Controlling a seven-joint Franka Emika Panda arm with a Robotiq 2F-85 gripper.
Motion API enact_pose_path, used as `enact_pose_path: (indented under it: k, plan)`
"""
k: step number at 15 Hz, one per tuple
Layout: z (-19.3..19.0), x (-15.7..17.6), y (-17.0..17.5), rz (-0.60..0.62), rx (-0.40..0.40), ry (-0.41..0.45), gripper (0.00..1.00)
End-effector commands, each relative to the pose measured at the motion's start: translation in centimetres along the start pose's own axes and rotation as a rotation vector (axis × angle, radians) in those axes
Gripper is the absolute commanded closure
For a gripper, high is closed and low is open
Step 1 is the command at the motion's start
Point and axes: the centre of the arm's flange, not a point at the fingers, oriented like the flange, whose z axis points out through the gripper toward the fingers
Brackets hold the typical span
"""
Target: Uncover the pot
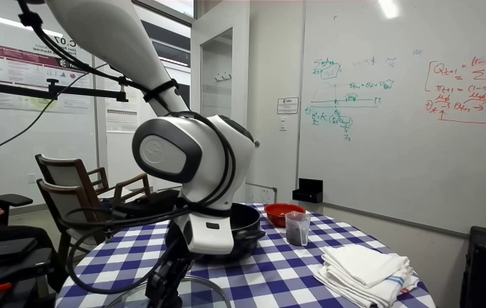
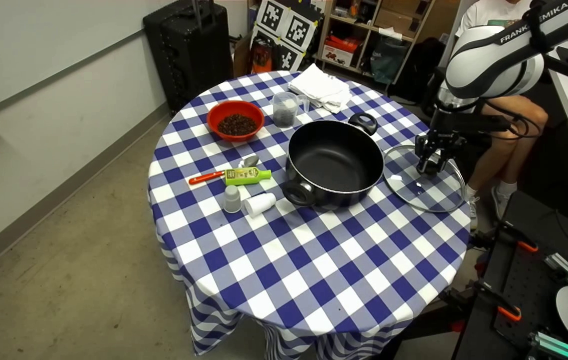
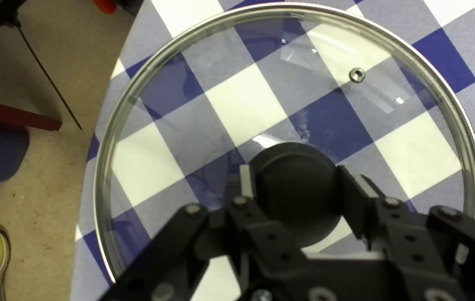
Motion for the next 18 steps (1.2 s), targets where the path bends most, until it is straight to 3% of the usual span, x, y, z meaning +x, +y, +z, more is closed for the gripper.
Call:
enact_pose_path:
  k: [1,5,11,15,18]
  plan:
    - [-0.6,0.0,-0.2,0.007,0.012,-0.012,0.75]
    - [-2.9,-0.9,0.8,0.03,0.02,0.011,0.75]
    - [-9.7,-2.7,1.0,0.027,-0.005,0.087,0.75]
    - [-16.1,-6.4,-1.5,-0.015,-0.066,0.178,0.75]
    - [-20.2,-9.4,-5.6,-0.097,-0.128,0.266,0.75]
